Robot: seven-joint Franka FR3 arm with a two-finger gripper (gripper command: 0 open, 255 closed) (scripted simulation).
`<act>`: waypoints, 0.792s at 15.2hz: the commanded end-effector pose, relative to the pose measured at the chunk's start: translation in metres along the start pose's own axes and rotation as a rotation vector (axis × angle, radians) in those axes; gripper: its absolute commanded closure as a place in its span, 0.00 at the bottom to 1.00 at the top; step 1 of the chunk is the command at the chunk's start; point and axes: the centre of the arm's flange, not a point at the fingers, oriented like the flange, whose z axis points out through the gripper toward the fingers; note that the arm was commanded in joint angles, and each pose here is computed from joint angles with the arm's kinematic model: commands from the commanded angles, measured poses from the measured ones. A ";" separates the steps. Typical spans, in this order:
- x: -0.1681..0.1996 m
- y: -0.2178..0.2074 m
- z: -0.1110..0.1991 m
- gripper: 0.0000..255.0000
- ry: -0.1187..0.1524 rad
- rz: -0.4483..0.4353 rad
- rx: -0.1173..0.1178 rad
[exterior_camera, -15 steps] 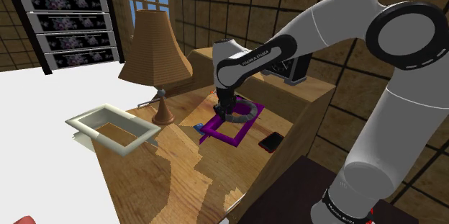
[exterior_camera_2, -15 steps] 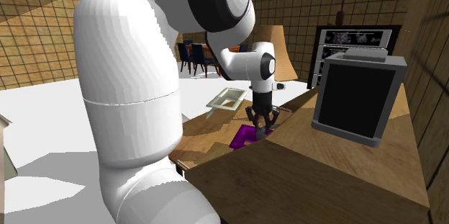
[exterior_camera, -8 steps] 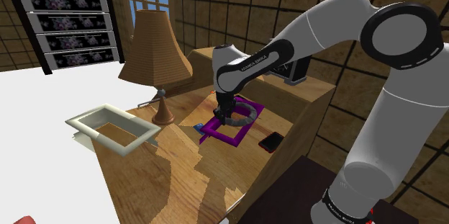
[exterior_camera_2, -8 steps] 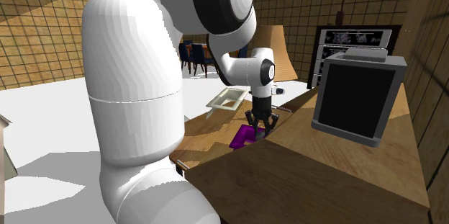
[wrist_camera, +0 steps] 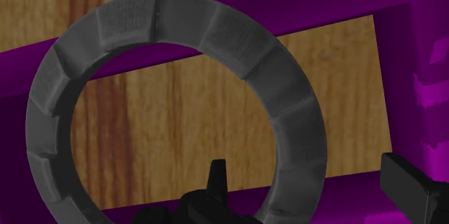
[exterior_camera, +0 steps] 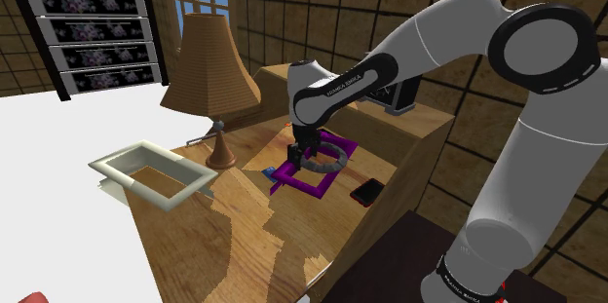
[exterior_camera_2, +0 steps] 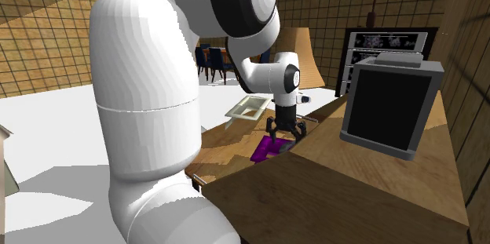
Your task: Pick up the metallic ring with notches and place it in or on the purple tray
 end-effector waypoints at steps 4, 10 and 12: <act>0.000 0.000 -0.040 0.00 0.000 0.000 0.000; 0.000 0.000 -0.050 0.00 0.000 0.000 0.000; 0.000 0.000 -0.050 0.00 0.000 0.000 0.000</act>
